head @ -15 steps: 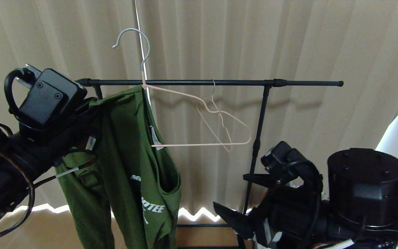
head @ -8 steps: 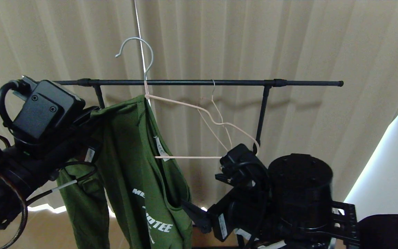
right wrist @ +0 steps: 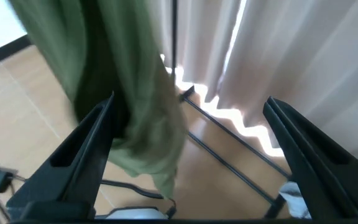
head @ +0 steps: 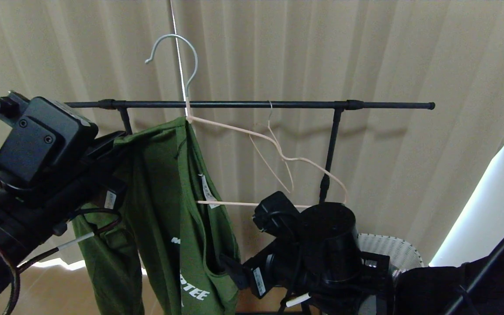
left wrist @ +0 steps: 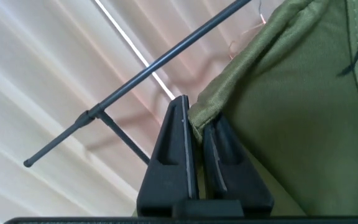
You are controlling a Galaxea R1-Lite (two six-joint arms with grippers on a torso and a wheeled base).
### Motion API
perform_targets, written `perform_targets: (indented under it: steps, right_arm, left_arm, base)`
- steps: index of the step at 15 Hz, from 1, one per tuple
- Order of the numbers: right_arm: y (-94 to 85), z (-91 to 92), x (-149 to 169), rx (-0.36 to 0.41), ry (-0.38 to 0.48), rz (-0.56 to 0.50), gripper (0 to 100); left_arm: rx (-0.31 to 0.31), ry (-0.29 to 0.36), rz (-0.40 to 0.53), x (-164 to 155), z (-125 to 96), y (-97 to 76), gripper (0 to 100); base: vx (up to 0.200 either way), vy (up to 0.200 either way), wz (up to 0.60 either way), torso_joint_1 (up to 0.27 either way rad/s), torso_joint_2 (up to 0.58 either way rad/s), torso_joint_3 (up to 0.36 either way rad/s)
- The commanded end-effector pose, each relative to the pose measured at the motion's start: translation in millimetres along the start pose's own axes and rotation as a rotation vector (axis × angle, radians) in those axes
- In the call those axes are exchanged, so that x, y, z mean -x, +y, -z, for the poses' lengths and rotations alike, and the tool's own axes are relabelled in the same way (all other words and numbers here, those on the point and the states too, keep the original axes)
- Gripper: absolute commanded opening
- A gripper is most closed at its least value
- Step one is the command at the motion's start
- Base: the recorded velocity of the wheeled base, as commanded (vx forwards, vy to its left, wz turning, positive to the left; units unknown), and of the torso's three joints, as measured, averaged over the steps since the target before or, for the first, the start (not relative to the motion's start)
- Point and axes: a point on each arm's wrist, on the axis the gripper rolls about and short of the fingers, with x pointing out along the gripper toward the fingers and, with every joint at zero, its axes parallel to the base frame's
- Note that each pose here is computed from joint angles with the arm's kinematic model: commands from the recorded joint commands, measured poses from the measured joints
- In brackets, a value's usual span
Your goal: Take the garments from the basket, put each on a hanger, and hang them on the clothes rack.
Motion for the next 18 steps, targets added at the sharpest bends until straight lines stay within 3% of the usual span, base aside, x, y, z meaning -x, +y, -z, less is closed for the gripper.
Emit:
perform_targets:
  steps: [1, 5, 9, 14, 18]
  right_arm:
    - [-4.8, 6.0, -5, 0.000, 0.022, 0.021, 100]
    - [-27.7, 12.2, 9, -0.015, 0.039, 0.124, 100]
    - [-52.6, -2.0, 42, -0.054, -0.021, 0.182, 100]
    - [-94.7, -22.8, 69, -0.119, -0.116, 0.302, 100]
    - [-102.2, -33.7, 84, -0.136, -0.172, 0.324, 100]
  left_arm:
    - [0.004, -0.010, -0.006, 2, -2, 1.7, 0]
    - [0.000, 0.015, -0.039, 1, 1, 5.4, 0]
    - [-0.014, 0.066, -0.081, -1, 11, 12.2, 0]
    - [-0.032, 0.117, -0.065, 4, 26, 8.0, 0]
    - [-0.109, 0.182, -0.072, 6, 41, 9.4, 0]
  base:
    - [0.000, 0.000, 0.00, 0.000, 0.00, 0.000]
    - [0.000, 0.000, 0.00, 0.000, 0.00, 0.000]
    - [0.000, 0.000, 0.00, 0.000, 0.00, 0.000]
    - [0.000, 0.000, 0.00, 0.000, 0.00, 0.000]
    - [0.000, 0.000, 0.00, 0.000, 0.00, 0.000]
